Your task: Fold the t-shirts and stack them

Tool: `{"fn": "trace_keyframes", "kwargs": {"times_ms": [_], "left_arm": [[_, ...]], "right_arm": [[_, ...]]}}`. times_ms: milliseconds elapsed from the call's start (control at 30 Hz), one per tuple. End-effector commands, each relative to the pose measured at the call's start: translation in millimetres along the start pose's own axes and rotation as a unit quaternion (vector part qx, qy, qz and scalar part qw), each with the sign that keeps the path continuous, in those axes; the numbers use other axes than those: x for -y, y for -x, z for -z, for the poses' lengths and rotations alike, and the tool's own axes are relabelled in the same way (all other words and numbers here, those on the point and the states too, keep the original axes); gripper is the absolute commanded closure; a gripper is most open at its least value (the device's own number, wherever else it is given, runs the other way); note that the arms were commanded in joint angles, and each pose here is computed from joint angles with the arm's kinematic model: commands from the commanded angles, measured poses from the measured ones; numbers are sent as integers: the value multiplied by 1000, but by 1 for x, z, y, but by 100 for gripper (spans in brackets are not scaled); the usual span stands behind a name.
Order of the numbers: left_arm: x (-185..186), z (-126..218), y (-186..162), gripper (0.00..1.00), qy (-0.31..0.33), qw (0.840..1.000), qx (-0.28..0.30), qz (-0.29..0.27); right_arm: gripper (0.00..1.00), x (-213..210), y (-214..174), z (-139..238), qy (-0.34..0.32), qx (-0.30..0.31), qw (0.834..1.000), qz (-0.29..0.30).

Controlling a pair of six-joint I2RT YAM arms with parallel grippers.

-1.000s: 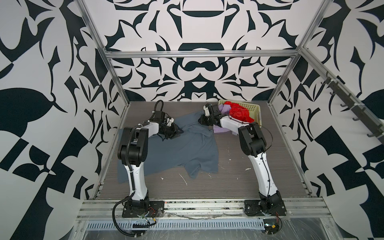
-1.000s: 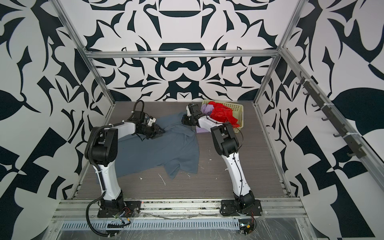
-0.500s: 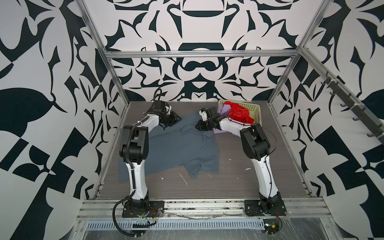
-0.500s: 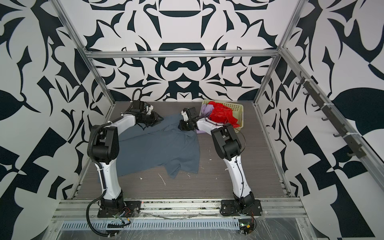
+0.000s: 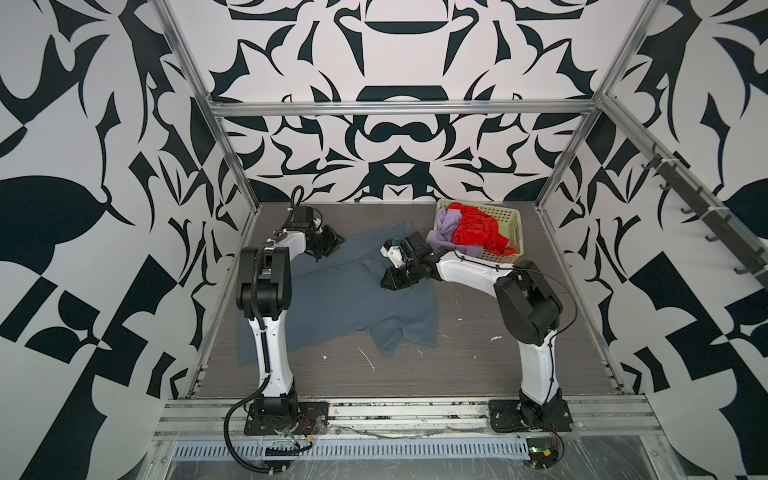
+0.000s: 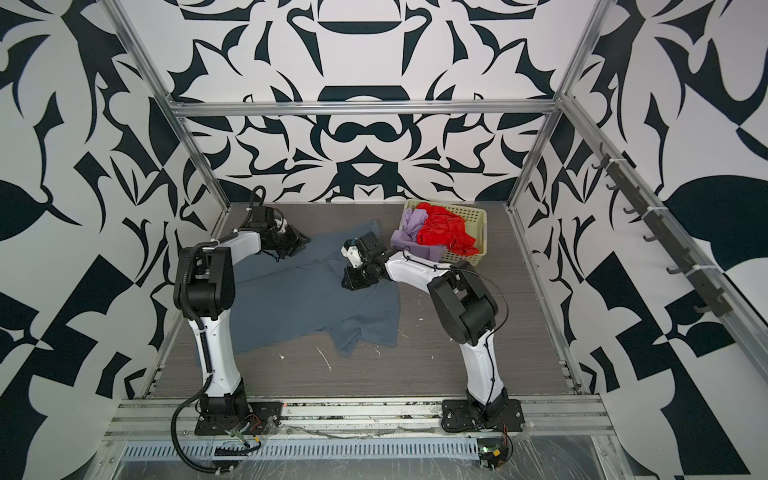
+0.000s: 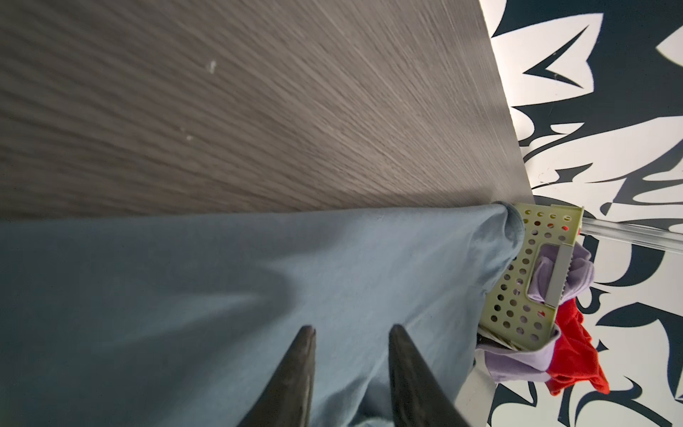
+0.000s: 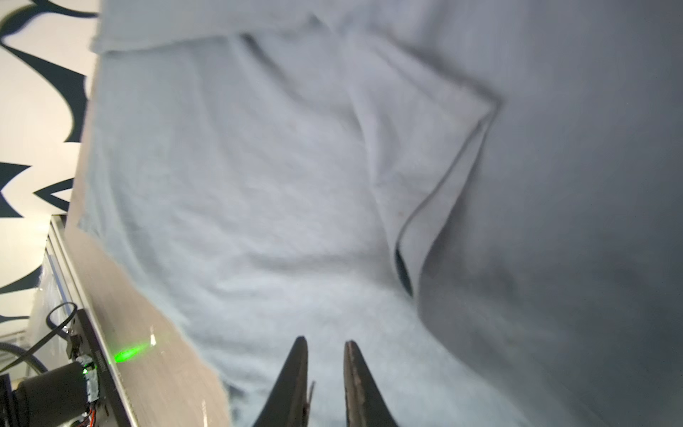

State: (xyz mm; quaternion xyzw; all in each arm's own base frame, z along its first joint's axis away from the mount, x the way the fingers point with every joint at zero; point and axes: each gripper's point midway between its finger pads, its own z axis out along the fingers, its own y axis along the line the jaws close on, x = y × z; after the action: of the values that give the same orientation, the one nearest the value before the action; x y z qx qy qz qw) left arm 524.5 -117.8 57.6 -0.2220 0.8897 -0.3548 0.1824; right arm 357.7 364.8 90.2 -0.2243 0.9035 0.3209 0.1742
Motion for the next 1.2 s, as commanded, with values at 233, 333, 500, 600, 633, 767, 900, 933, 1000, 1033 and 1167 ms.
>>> {"fn": "trace_keyframes", "kwargs": {"times_ms": [233, 333, 500, 600, 633, 767, 900, 933, 1000, 1033, 1167], "left_arm": [[4, 6, -1, 63, 3, 1000, 5, -5], [5, 9, -2, 64, 6, 1000, 7, -9], [4, 12, -3, 63, 13, 1000, 7, -17], [2, 10, -3, 63, 15, 1000, 6, -17], [1, 10, -3, 63, 16, 1000, 6, -16], [-3, 7, -4, 63, 18, 1000, 3, -14], [-5, 7, -2, 63, 18, 1000, 4, -12], [-7, 6, -3, 63, 19, 1000, 4, -10], [-7, 6, -3, 63, 19, 1000, 3, -9], [-8, 6, -4, 63, 19, 1000, 3, -9], [-13, 5, -6, 63, 21, 1000, 0, -5]], "right_arm": [[71, 22, 100, 1, -59, 121, 991, 6], [62, 32, 106, -13, -50, 124, 991, -18], [59, 48, 94, -29, -69, 105, 992, -27], [58, 55, 82, -38, -79, 91, 992, -26], [58, 56, 80, -40, -79, 90, 993, -23], [57, 55, 73, -46, -66, 95, 993, -10], [60, 52, 71, -53, -59, 96, 994, 0], [61, 50, 69, -56, -59, 94, 994, 5], [62, 48, 70, -58, -63, 97, 993, 14], [63, 47, 70, -59, -66, 98, 993, 17], [67, 40, 71, -62, -68, 105, 992, 36]]}}
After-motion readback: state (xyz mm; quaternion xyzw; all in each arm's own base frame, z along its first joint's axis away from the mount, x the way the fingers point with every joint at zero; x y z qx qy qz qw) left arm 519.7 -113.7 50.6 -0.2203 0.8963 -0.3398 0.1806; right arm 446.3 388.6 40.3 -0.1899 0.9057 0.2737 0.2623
